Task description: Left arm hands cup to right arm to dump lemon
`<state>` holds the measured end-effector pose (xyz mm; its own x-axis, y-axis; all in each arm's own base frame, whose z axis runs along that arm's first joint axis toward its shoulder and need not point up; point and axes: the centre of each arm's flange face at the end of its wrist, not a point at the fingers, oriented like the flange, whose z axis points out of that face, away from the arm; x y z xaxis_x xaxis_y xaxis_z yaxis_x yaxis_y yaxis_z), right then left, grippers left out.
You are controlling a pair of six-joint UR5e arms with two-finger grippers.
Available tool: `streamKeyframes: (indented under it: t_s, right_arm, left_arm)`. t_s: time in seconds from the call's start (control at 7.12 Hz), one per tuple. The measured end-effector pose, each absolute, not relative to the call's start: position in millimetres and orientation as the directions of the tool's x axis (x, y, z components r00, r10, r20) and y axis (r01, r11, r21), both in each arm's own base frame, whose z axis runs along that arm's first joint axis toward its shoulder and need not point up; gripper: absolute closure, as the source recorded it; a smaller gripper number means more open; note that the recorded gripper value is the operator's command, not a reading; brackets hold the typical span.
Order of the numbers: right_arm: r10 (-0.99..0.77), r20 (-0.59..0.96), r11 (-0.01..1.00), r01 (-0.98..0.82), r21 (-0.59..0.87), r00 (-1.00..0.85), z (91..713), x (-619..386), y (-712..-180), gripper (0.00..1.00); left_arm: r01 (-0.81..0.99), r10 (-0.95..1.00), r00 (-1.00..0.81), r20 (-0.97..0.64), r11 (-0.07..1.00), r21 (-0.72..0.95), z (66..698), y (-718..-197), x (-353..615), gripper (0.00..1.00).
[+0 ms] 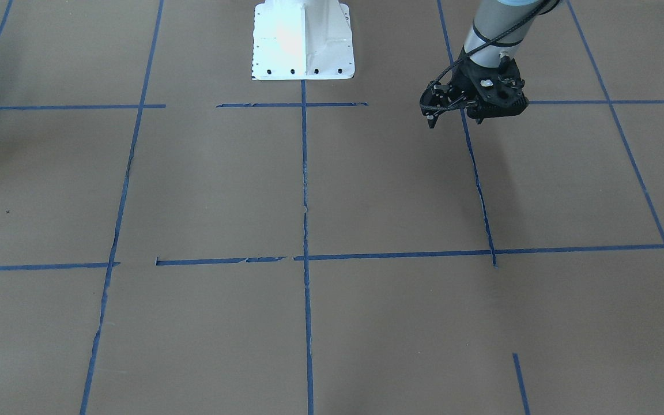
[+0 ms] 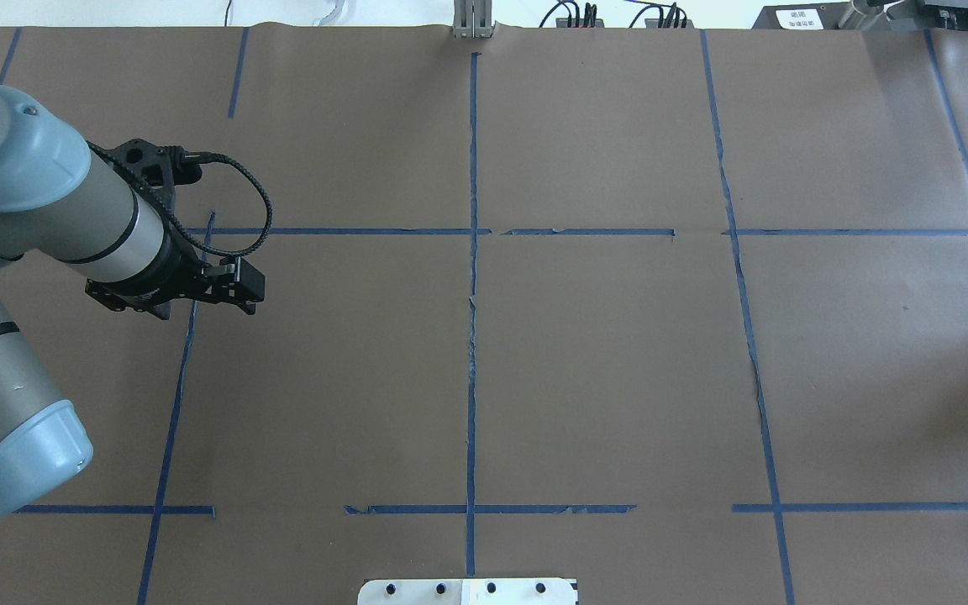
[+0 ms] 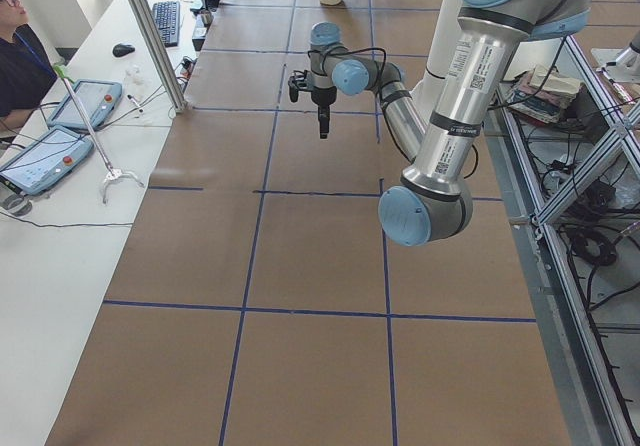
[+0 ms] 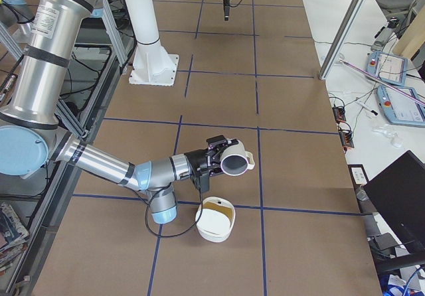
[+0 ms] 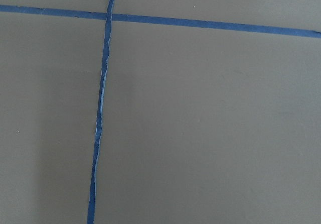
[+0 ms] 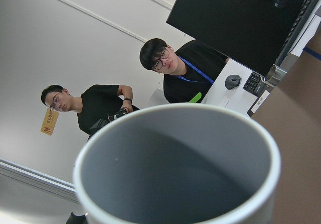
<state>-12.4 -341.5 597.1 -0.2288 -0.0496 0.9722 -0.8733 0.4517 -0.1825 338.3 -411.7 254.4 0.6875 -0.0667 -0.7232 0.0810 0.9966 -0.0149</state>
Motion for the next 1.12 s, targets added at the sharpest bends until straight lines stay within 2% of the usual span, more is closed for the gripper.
streamKeyframes:
  t_s: [0.28,0.56,0.84,1.12]
  right_arm:
    - [-0.089,0.995,0.476,-0.875,0.085,0.048,539,-32,-369,0.99]
    - [-0.18,0.941,0.5,-0.797,0.339,0.287,505,-57,-392,1.0]
    - [-0.368,0.783,0.465,-0.63,0.622,0.501,478,-101,-418,1.0]
    - [-0.549,0.592,0.383,-0.452,0.805,0.59,434,-203,-462,1.0]
  left_arm:
    - [0.087,-0.03,0.651,-0.758,0.996,0.035,230,-414,339,0.0]
    - [0.11,-0.018,0.63,-0.776,0.992,0.066,210,-418,337,0.0]
    - [0.119,0.04,0.572,-0.819,0.984,0.132,186,-424,342,0.0]
    - [0.123,0.073,0.538,-0.84,0.979,0.164,186,-433,354,0.0]
